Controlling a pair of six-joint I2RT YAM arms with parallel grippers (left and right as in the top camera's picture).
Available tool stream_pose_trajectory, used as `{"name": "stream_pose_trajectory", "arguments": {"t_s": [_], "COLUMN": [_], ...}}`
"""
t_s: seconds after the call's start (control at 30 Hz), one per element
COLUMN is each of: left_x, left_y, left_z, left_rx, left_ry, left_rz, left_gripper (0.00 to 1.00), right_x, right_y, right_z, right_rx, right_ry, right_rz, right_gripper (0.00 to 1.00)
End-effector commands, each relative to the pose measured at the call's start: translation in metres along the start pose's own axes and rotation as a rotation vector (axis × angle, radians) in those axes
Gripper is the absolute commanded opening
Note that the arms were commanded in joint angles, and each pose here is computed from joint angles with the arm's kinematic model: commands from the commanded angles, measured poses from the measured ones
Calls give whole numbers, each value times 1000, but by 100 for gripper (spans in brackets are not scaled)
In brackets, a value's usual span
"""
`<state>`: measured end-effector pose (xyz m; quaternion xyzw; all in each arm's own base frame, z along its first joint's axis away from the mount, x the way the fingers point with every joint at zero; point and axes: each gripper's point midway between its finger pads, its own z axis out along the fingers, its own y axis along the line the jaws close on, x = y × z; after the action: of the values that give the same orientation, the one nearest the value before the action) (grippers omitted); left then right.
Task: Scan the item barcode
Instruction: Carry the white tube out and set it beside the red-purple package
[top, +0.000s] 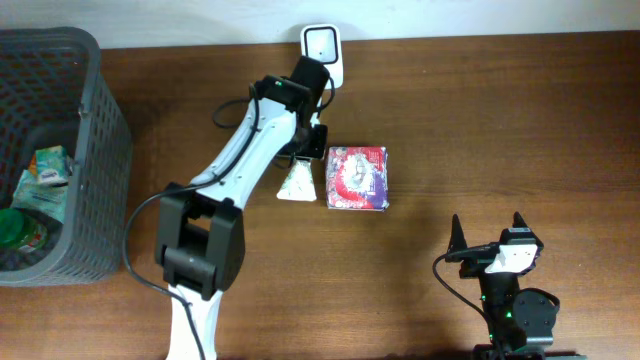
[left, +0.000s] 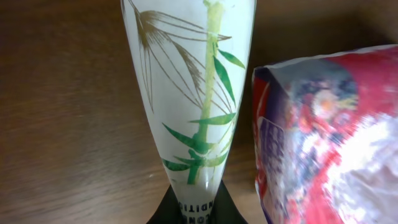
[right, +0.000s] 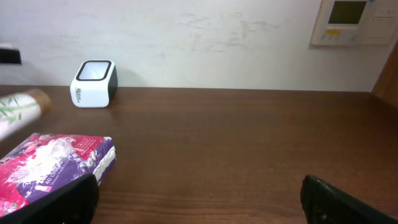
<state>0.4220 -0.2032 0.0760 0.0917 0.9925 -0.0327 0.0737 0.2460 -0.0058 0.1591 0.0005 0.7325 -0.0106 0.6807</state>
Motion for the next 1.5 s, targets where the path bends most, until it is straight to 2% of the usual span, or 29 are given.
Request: {"name": "stream_pose_trajectory", "arguments": {"t_s": [0.0,0.13,0.4,0.7,0.73,0.83,1.0,1.17,1.2,1.23,1.47], "left_x": [9,23,33,45,47,45,34,13,8,4,-2], "left_y": [-8,-23,-63,-97,-100,-103,-107,-109,-108,-106,-57], "left_z": [20,41,46,44,44,43,26,-13,-25,-38,-106], "left_rx": [20,32,35,110,111,118,130,146,154,157,117], "left_ry": [52,111,106,135,134,123,101,41,23,8,0], "left_rz": [-4,23,-153,-115,-106,-102,-101,-53,-14,33,-24], "left_gripper": [0,0,0,0,4,23,30,40,49,64,68], "right_x": [3,3,3,3,3,3,3,3,3,3,3], "right_y": [-2,-2,-2,-2,-2,-2,-2,-2,-2,-2,-2], "right_z": [0,0,0,0,0,0,0,0,0,0,0], "right_rx": [8,8,8,8,8,8,8,8,8,8,8], "right_ry": [4,4,4,4,4,4,4,4,4,4,4], "right_rz": [-1,-1,-1,-1,-1,-1,-1,-1,-1,-1,-1], "right_gripper": [99,99,98,99,99,99,99,99,99,99,99]}}
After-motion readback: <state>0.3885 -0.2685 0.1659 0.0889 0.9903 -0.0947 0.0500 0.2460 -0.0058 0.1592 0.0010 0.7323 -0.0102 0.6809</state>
